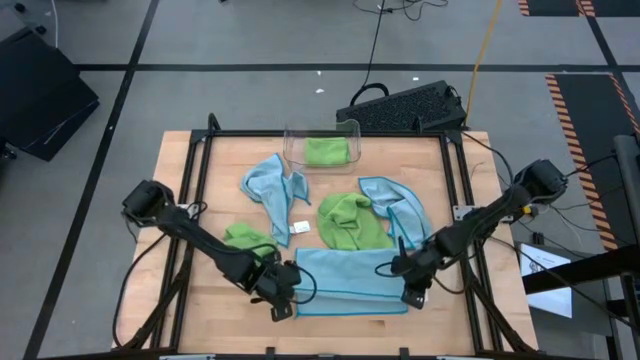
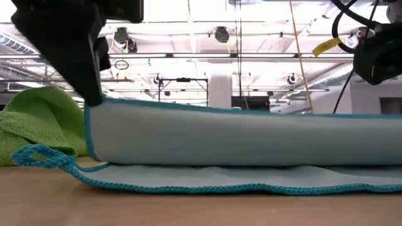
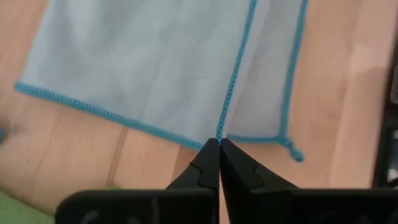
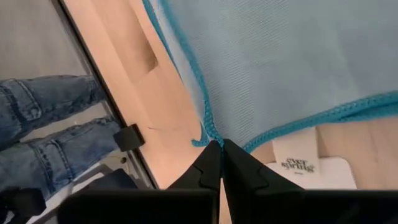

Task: Fold microfiber towels
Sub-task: Fold the bottom blue microfiber cloth

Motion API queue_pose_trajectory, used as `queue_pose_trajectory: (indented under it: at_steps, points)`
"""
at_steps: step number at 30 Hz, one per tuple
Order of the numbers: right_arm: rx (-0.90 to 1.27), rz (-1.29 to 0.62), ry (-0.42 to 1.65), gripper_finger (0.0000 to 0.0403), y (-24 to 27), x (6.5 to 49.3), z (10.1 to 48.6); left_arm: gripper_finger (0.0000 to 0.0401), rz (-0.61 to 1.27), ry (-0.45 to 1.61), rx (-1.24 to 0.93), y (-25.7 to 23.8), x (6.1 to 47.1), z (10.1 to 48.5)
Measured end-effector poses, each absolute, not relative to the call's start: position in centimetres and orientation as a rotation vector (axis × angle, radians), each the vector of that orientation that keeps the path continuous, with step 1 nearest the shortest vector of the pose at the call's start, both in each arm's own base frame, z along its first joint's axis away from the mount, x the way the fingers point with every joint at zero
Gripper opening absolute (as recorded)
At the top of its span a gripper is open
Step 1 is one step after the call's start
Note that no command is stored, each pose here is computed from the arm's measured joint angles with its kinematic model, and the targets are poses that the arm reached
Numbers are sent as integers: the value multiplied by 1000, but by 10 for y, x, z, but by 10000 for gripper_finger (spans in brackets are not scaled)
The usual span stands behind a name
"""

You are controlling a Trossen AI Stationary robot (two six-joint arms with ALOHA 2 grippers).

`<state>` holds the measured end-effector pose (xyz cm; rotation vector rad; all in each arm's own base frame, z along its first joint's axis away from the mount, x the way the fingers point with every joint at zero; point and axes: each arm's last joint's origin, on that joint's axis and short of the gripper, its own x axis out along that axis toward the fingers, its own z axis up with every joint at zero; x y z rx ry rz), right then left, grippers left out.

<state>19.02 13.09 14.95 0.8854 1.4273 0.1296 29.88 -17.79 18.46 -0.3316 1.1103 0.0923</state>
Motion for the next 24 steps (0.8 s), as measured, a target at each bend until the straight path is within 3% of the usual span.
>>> queue_pose_trajectory:
  at_steps: [16,24]
  points:
    - [912,140,1414,4,138,200,137,9,75,1100,-336,-184,307,170]
    - [920,170,1460,76,142,196,138,46,78,1073,-387,-185,309,172]
